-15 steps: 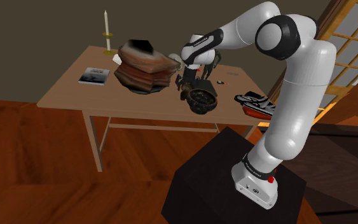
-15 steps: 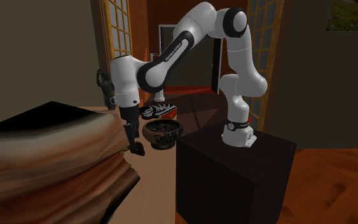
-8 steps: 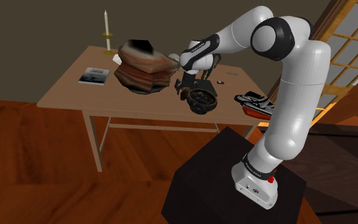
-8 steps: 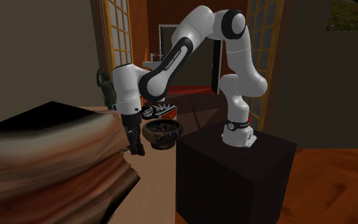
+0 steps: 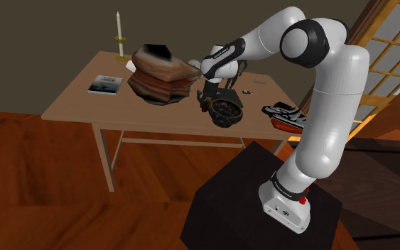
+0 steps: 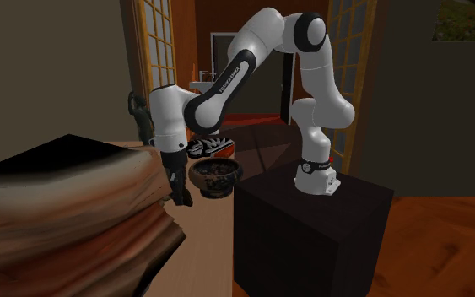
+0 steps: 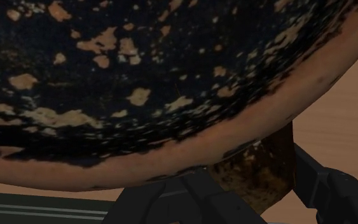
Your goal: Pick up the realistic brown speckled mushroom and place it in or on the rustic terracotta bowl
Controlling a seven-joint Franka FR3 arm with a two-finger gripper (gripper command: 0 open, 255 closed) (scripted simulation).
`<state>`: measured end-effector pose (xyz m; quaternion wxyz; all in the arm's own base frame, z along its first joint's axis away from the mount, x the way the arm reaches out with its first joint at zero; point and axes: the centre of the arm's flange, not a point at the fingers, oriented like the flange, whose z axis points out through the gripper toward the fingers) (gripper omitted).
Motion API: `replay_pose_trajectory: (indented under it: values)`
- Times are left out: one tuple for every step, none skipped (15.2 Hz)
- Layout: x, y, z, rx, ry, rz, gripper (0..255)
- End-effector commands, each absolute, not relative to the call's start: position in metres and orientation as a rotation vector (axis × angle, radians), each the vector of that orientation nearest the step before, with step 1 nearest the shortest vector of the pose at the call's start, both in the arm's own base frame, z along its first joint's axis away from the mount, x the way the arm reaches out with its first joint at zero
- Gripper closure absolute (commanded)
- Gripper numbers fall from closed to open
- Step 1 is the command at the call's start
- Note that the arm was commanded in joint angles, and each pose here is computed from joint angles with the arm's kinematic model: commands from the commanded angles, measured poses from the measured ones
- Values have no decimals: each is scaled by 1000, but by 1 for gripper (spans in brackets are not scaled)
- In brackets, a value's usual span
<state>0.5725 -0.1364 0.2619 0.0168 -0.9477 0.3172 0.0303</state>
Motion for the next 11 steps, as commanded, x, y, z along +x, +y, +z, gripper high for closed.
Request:
replay_pose_trajectory:
  values:
    - [573, -137, 262, -2946, 986, 94, 255]
    - [573, -137, 262, -2946, 986, 94, 255]
    - [573, -137, 262, -2946, 986, 94, 255]
    - [573, -137, 262, -2946, 986, 94, 255]
    - [573, -137, 262, -2946, 986, 94, 255]
    - [573, -137, 262, -2946, 986, 94, 255]
    - [573, -137, 262, -2946, 986, 94, 255]
    - [572, -137, 267, -2946, 986, 94, 255]
    - [573, -137, 272, -2946, 986, 94, 255]
    - [573, -137, 278, -2946, 986, 94, 255]
    - [573, -137, 283, -2946, 986, 94, 255]
